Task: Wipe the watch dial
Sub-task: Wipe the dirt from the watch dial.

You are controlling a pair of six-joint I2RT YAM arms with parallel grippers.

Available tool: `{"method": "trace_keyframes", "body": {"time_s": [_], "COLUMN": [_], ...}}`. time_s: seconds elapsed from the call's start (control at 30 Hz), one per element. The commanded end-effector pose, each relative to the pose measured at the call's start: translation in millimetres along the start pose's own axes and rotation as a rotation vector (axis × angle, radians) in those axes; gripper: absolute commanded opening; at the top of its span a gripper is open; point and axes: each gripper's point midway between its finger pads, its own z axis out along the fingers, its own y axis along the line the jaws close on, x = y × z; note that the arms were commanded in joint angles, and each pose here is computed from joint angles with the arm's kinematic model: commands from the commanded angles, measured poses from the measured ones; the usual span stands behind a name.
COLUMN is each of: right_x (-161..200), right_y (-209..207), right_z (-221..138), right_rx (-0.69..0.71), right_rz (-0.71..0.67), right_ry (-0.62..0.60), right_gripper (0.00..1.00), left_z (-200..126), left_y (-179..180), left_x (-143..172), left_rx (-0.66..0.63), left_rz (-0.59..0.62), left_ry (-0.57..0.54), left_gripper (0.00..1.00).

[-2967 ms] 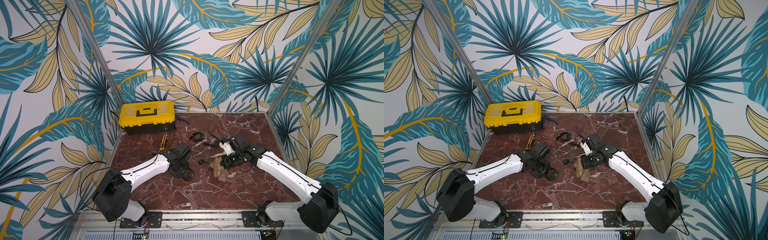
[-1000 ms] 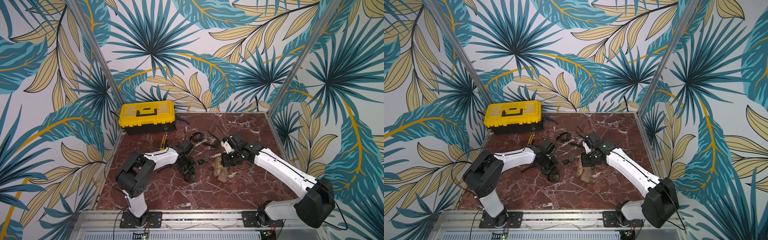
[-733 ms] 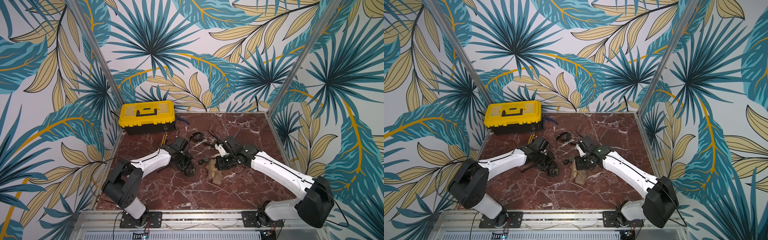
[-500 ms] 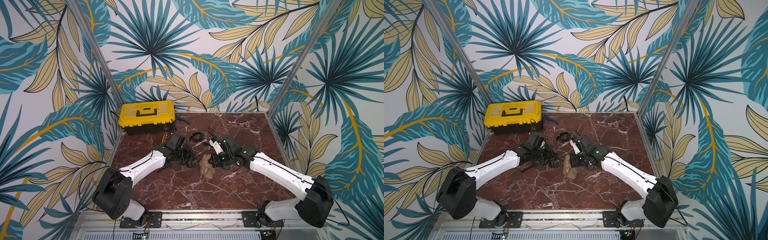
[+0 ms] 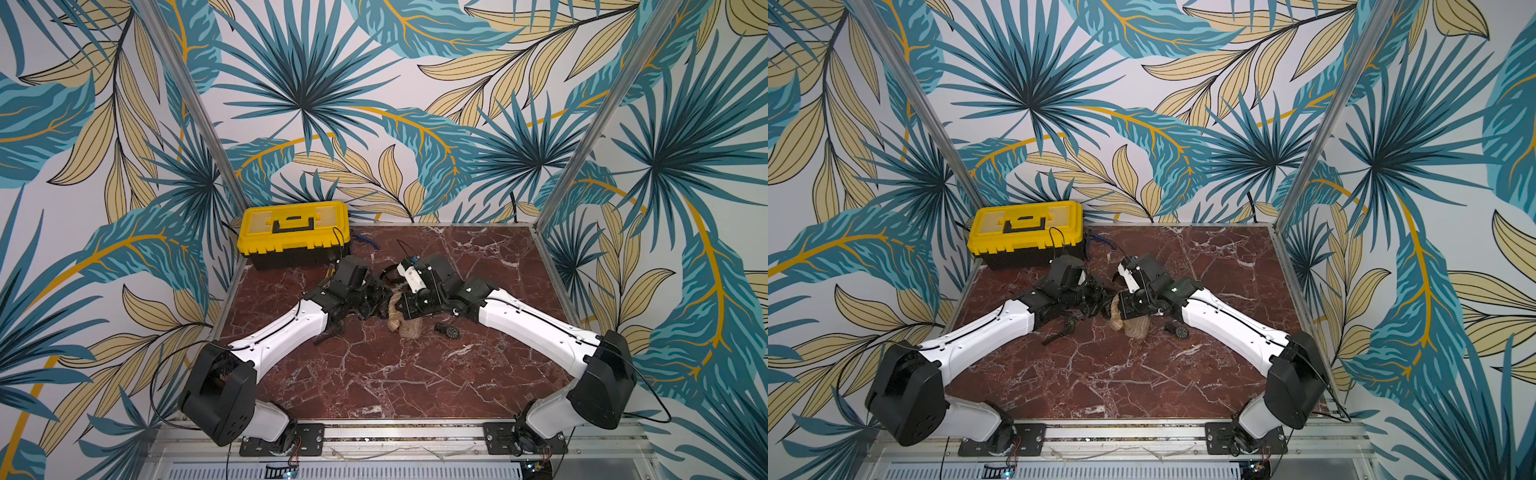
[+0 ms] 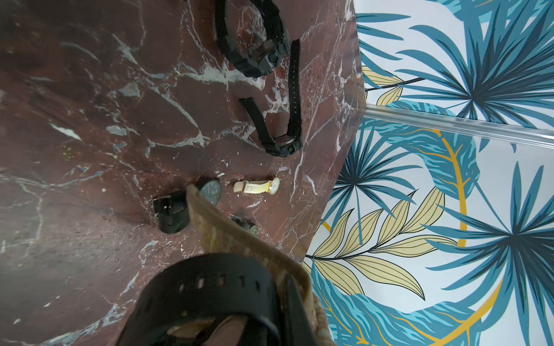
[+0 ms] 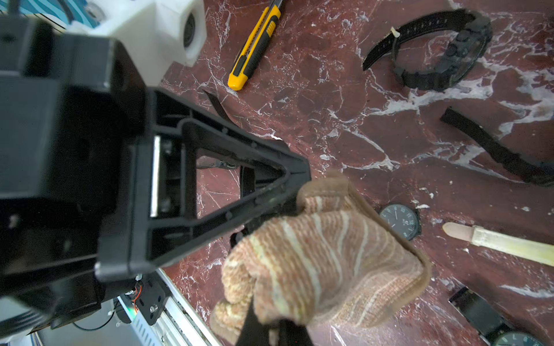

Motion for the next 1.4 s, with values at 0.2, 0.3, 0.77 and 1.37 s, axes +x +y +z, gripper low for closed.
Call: {"method": "trace_keyframes", "body": {"time_s": [0.2, 0.3, 0.77, 1.37], "right_x": [1.0, 5.2, -39.2, 35.6], "right_y": [-23.6, -7.5, 8.5, 36.7], "right_z": [16.2, 16.7, -25.8, 5.5], "right_rx": [0.137, 0.079, 0.074, -0.06], "right_rz": [0.01, -0.005, 0.008, -0.016], "right_ry": [0.017, 0.039, -0.178, 0.083], "right_gripper": [0.0, 0.0, 0.0, 0.0], "left_z": [-26.5, -25.9, -2.7, -7.6], "left_y": [-71.3, -71.4, -45.2, -74.4], "left_x": [7.5, 7.1, 37.4, 30.4], "left_rx": [0.193, 0.192, 0.117, 0.17], "left_rz": [0.053, 0.051, 0.063, 0.083], "left_ry": [0.021, 0.019, 0.084, 0.054], "left_gripper": [0.0, 0.0, 0.0, 0.0]}}
